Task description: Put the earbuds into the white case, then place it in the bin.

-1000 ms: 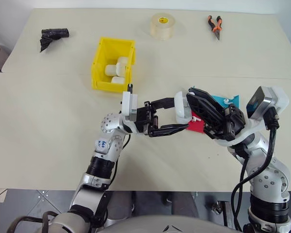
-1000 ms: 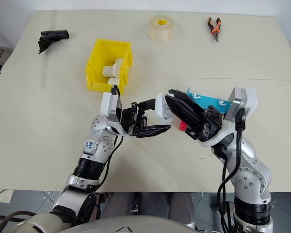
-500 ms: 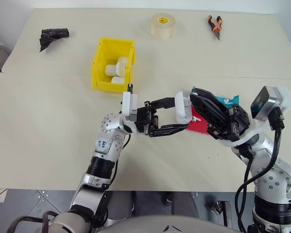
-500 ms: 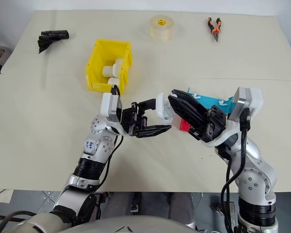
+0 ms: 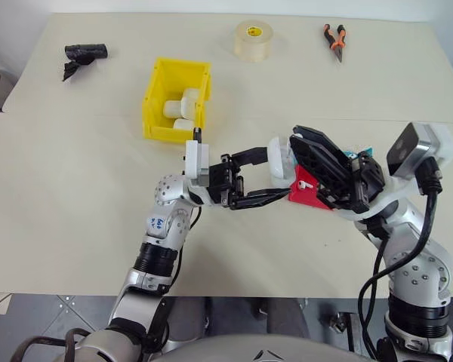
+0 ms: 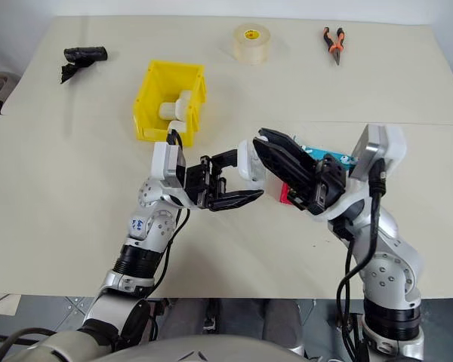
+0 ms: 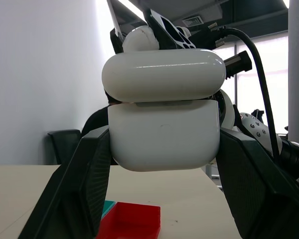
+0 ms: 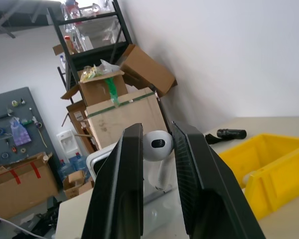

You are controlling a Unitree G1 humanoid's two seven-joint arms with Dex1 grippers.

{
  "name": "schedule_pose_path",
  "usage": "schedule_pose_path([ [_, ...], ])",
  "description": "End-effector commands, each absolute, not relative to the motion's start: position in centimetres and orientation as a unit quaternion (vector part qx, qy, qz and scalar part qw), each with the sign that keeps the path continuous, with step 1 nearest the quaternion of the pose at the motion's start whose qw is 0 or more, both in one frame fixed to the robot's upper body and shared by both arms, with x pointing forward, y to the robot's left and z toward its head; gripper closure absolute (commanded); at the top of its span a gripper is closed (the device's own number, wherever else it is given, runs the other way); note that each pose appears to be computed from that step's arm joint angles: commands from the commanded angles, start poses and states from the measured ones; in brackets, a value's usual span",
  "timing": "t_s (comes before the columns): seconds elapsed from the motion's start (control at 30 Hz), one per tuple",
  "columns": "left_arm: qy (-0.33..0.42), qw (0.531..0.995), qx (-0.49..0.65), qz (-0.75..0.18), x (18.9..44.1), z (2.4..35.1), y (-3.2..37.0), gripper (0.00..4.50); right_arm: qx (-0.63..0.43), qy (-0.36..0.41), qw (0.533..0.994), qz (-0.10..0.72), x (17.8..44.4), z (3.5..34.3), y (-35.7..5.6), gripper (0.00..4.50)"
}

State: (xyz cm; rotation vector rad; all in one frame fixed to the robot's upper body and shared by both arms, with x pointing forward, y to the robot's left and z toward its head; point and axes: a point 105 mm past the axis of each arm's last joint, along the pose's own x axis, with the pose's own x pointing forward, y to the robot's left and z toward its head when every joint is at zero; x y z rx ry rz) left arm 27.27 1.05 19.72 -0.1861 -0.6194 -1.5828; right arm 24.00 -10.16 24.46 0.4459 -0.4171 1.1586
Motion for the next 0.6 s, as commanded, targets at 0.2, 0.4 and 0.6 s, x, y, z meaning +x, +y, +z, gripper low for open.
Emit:
schedule_pose_path([
  [0.2,-0.300,0.643,-0.083,-0.700,26.8,21.0,1.0,1.73,0.204,-0.196,0.797,0.533,24.7,23.6,-10.5,3.98],
  [0.4,-0.304,0.643,-0.085,-0.698,26.9,21.2,0.9,1.73,0.191,-0.182,0.802,0.536,25.2,22.3,-10.4,3.98],
  [0.6,-0.309,0.644,-0.085,-0.695,27.2,21.4,0.9,1.73,0.185,-0.180,0.802,0.540,25.2,21.7,-10.2,3.98],
])
